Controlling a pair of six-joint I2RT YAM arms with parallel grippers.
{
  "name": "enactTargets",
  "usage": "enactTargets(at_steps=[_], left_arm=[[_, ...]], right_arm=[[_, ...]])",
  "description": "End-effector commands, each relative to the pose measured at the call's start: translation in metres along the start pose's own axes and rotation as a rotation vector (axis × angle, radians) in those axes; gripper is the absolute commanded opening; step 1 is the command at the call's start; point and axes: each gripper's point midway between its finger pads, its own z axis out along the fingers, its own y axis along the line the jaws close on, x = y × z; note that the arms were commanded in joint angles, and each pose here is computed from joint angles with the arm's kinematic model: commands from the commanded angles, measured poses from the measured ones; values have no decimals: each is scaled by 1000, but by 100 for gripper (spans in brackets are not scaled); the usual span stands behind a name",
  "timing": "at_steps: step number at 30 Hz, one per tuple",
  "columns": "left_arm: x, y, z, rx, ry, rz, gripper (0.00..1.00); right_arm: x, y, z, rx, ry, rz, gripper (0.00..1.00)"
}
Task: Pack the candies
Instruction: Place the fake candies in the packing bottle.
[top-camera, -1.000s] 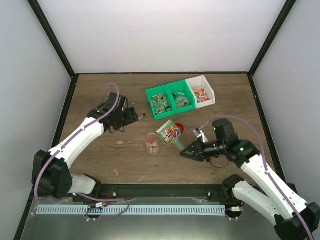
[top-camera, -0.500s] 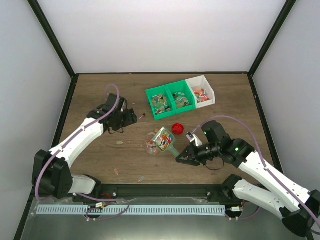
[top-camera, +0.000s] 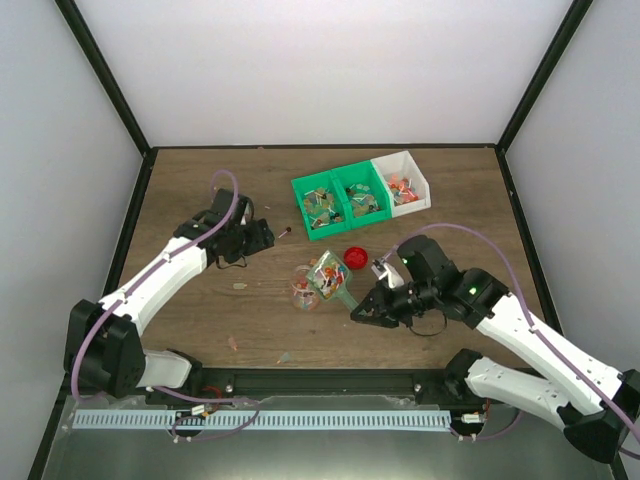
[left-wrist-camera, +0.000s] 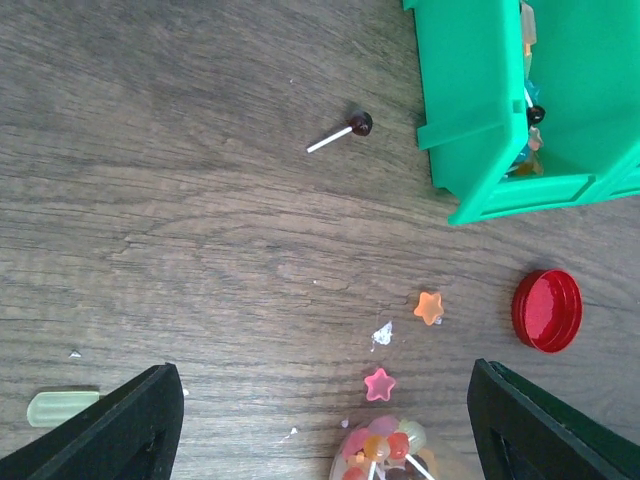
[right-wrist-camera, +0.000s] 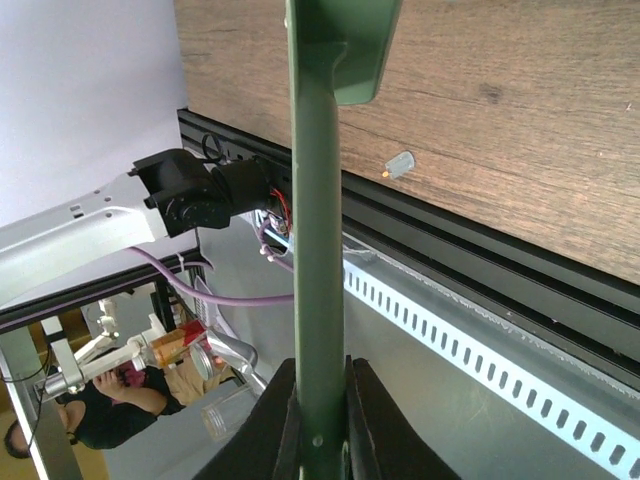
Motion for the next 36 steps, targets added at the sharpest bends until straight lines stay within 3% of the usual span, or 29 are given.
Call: enactTargets(at_steps=[1, 36], left_arm=[[0, 0, -1, 23, -13, 8, 79], [31, 10, -9, 80, 28, 15, 79]], right_arm=[[1, 10, -4, 27, -1, -40, 1], [-1, 18, -10, 141, 32, -22, 1]])
